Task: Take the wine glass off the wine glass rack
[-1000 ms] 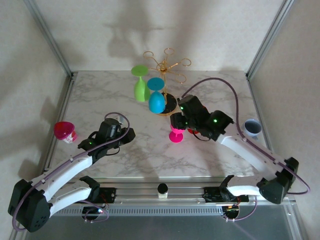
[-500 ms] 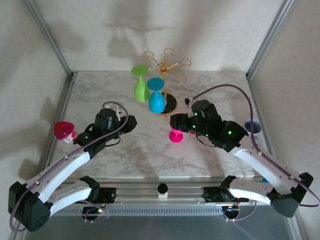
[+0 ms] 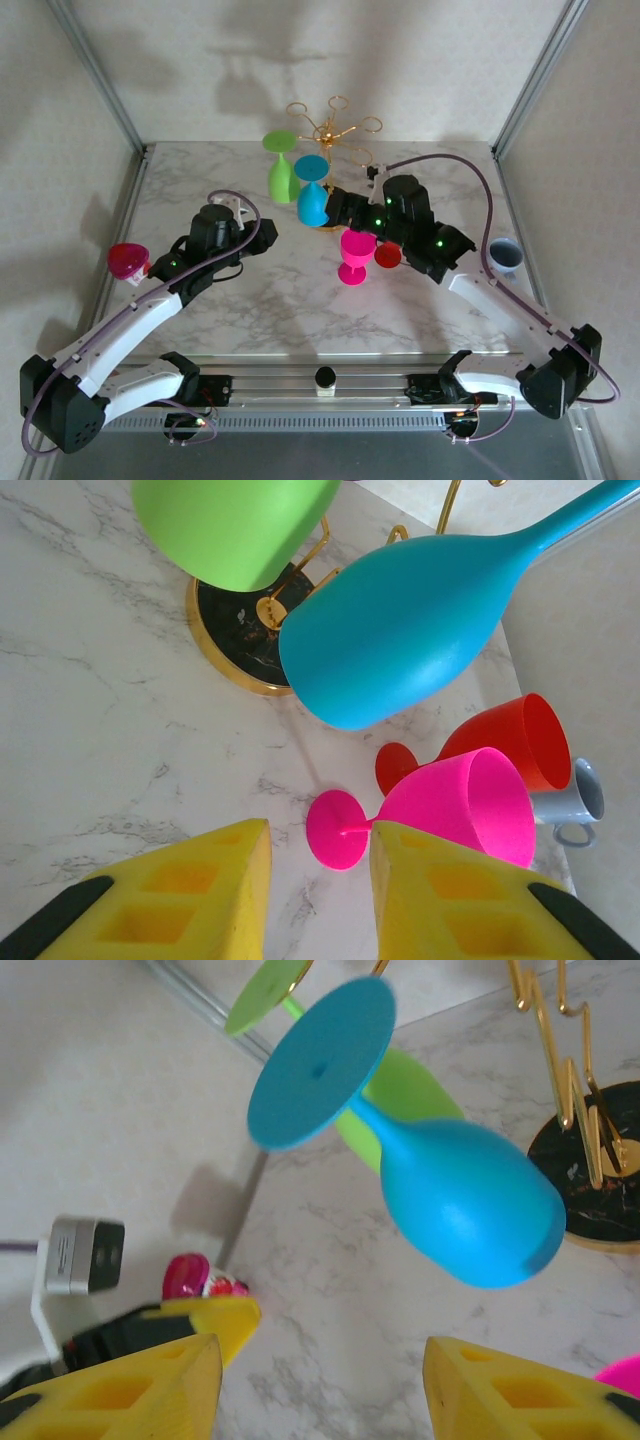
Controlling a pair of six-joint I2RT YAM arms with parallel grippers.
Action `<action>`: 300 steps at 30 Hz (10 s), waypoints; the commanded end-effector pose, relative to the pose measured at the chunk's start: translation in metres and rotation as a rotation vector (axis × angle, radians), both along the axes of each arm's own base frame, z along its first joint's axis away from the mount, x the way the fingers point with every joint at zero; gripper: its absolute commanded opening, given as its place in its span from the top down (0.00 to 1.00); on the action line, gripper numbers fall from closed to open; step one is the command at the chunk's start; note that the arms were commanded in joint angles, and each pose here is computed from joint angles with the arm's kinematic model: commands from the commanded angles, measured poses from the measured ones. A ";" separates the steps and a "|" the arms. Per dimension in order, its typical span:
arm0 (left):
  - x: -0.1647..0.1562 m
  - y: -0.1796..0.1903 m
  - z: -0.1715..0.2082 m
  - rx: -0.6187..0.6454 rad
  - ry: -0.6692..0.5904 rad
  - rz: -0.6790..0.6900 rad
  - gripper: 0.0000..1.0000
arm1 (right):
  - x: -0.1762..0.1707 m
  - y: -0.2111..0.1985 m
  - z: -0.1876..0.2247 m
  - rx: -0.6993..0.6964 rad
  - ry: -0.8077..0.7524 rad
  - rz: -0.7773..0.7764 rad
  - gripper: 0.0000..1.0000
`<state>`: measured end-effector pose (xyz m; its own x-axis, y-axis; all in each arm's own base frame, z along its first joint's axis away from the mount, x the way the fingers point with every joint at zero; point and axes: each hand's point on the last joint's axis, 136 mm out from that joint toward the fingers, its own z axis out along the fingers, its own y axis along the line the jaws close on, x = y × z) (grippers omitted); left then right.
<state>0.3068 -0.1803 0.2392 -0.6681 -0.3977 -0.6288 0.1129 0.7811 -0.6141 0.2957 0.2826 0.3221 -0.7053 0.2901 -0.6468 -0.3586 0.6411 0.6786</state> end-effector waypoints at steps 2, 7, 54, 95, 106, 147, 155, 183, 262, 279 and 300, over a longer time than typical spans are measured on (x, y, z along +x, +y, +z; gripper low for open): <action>0.005 0.001 0.012 0.004 -0.040 -0.001 0.67 | 0.020 0.007 0.035 0.138 -0.031 0.003 0.46; 0.006 0.002 0.010 0.010 -0.040 0.002 0.67 | 0.036 0.009 0.039 0.162 -0.031 -0.009 0.48; 0.009 0.006 -0.001 0.035 -0.031 0.022 0.67 | 0.086 0.026 0.021 0.257 0.082 0.007 0.80; 0.005 0.009 0.005 0.012 -0.045 0.034 0.67 | 0.094 0.024 0.046 0.454 0.136 0.045 1.00; 0.004 0.010 0.004 0.013 -0.045 0.040 0.67 | 0.101 0.016 0.045 0.417 0.124 0.004 1.00; 0.001 0.015 0.005 0.016 -0.054 0.055 0.67 | 0.125 0.004 0.051 0.384 0.116 -0.081 1.00; 0.000 0.015 0.006 0.011 -0.059 0.053 0.67 | 0.124 -0.003 0.043 0.424 0.177 -0.138 1.00; -0.002 0.017 0.008 0.004 -0.069 0.053 0.67 | 0.135 -0.002 0.043 0.433 0.215 -0.179 1.00; -0.005 0.029 0.005 0.006 -0.084 0.090 0.67 | 0.093 0.022 0.050 0.253 0.244 -0.030 1.00; -0.005 0.031 0.004 0.011 -0.084 0.101 0.67 | 0.082 0.025 0.047 0.267 0.258 0.015 1.00; -0.005 0.034 0.008 0.022 -0.091 0.113 0.66 | 0.061 0.028 0.048 0.250 0.264 0.063 1.00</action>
<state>0.3018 -0.1539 0.2404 -0.5874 -0.4354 -0.6822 0.0883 0.8034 -0.5888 0.3720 0.3102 0.3527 -0.8627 0.3950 -0.3159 -0.1203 0.4464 0.8867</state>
